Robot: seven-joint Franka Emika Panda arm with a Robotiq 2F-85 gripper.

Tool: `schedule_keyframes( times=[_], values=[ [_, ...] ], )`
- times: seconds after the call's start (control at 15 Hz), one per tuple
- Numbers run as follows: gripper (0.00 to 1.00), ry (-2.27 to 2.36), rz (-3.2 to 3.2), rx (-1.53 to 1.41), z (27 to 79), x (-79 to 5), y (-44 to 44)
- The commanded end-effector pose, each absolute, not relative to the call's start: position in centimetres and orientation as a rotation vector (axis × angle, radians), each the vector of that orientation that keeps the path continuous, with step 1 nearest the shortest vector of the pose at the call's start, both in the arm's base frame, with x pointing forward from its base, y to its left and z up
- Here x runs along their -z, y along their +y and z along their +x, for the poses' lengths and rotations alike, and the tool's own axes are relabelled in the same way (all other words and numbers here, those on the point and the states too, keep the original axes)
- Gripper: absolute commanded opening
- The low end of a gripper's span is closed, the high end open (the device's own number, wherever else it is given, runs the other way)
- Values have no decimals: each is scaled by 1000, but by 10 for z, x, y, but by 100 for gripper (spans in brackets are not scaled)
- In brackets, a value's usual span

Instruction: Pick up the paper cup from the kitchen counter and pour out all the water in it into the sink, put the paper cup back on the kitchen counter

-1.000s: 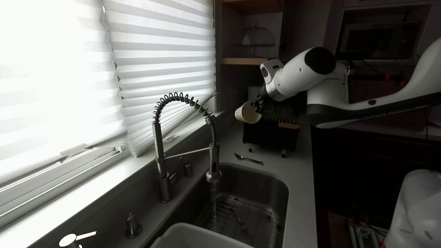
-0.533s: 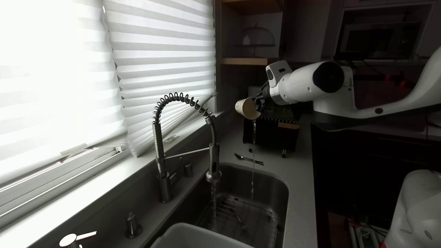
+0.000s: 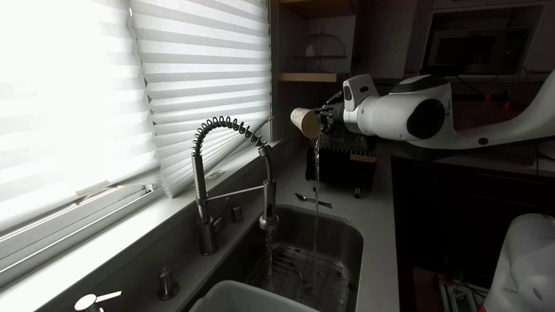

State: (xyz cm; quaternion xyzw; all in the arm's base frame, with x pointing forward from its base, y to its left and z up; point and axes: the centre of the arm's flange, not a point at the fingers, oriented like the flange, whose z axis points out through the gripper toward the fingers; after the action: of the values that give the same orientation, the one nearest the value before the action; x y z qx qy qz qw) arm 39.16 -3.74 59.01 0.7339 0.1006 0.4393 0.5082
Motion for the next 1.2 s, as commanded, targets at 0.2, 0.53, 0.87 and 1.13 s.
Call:
schedule_keyframes(
  times=[0.2, 0.53, 0.87, 1.13],
  values=[
    [1, 250, 1556, -1198, 383, -582, -39],
    [1, 232, 1442, -1253, 384, -583, -40],
    [1, 191, 1452, -1258, 383, -580, -39],
    [1, 84, 1628, -1210, 384, -583, -43]
  ],
)
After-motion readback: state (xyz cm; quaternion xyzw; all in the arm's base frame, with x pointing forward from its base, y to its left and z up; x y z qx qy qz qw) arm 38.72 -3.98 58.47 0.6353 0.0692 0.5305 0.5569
